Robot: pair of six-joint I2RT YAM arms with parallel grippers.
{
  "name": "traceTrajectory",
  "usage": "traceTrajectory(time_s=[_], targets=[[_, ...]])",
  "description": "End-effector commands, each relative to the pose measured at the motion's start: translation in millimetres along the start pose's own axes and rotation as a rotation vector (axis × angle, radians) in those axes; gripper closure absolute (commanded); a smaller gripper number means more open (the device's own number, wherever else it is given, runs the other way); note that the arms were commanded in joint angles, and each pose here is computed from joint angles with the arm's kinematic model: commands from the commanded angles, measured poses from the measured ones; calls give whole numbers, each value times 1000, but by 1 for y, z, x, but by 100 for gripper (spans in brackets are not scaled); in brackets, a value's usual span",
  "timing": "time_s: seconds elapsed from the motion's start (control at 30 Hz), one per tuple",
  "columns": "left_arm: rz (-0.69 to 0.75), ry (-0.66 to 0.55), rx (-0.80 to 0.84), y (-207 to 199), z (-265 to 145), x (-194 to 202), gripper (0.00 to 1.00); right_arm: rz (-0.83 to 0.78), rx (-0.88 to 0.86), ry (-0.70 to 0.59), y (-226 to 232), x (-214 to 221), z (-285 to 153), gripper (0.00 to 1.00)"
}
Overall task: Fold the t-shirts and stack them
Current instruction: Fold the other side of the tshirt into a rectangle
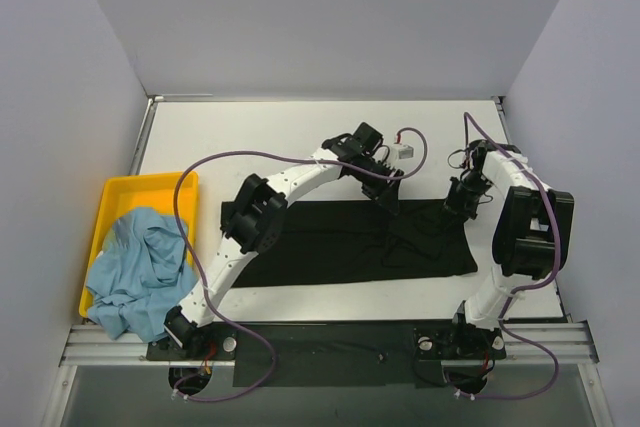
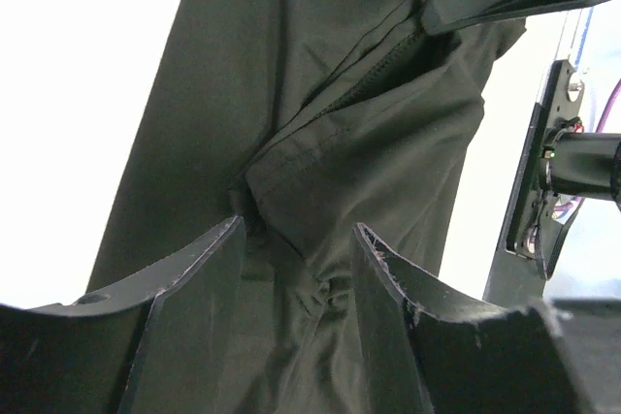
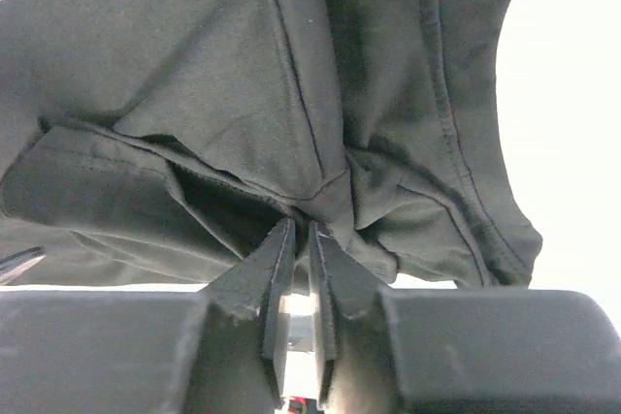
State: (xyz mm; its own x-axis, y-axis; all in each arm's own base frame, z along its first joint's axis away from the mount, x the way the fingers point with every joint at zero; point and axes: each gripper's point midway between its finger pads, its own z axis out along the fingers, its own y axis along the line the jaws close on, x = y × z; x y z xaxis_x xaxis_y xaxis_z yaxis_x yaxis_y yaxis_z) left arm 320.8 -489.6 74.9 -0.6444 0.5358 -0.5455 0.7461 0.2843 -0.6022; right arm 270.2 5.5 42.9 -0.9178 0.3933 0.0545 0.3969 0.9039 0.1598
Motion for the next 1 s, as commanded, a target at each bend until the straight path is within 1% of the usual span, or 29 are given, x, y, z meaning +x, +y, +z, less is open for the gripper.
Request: traceTrajectory(time_s=[0.0, 0.07, 0.1, 0.13, 0.17, 0.2, 0.23, 0.3, 0.33, 0.37, 0.57, 0.7, 0.8, 0.9, 0.97], targets=[[3, 17, 9, -2, 20, 9, 44, 17, 39, 24, -9, 4, -3, 99], [10, 23, 12, -4, 21, 10, 53, 24, 41, 20, -12, 3, -4, 100], [13, 24, 11, -4, 22, 11, 60, 31, 41, 13, -13, 1, -5, 100], [16, 19, 11, -4, 21, 9, 64, 35, 40, 11, -14, 0, -5, 100], [15, 18, 11, -4, 21, 8, 73, 49, 41, 9, -18, 0, -6, 100], [22, 16, 13, -4, 21, 7, 76, 63, 39, -2, -20, -2, -9, 100], [28, 12, 14, -6, 21, 5, 84, 69, 38, -12, -21, -3, -12, 100], [33, 11, 14, -6, 21, 5, 93, 81, 36, -33, -23, -5, -17, 100], [38, 4, 12, -5, 20, 3, 94, 86, 31, -45, -23, -6, -20, 100], [44, -1, 15, -5, 20, 2, 99, 85, 27, -51, -23, -7, -21, 100], [79, -39, 14, -9, 22, -10, 100, 137, 34, -63, -31, -15, -20, 100], [73, -44, -29, 2, 25, -8, 100, 160, 52, -65, -35, -20, -17, 100], [74, -41, -62, 7, 24, -6, 100, 189, 67, -103, -41, -25, -21, 100], [75, -43, -77, 10, 24, -5, 100, 211, 37, -147, -40, -34, -25, 100], [70, -39, -82, 13, 26, -3, 100, 205, -9, -132, -32, -36, -20, 100]])
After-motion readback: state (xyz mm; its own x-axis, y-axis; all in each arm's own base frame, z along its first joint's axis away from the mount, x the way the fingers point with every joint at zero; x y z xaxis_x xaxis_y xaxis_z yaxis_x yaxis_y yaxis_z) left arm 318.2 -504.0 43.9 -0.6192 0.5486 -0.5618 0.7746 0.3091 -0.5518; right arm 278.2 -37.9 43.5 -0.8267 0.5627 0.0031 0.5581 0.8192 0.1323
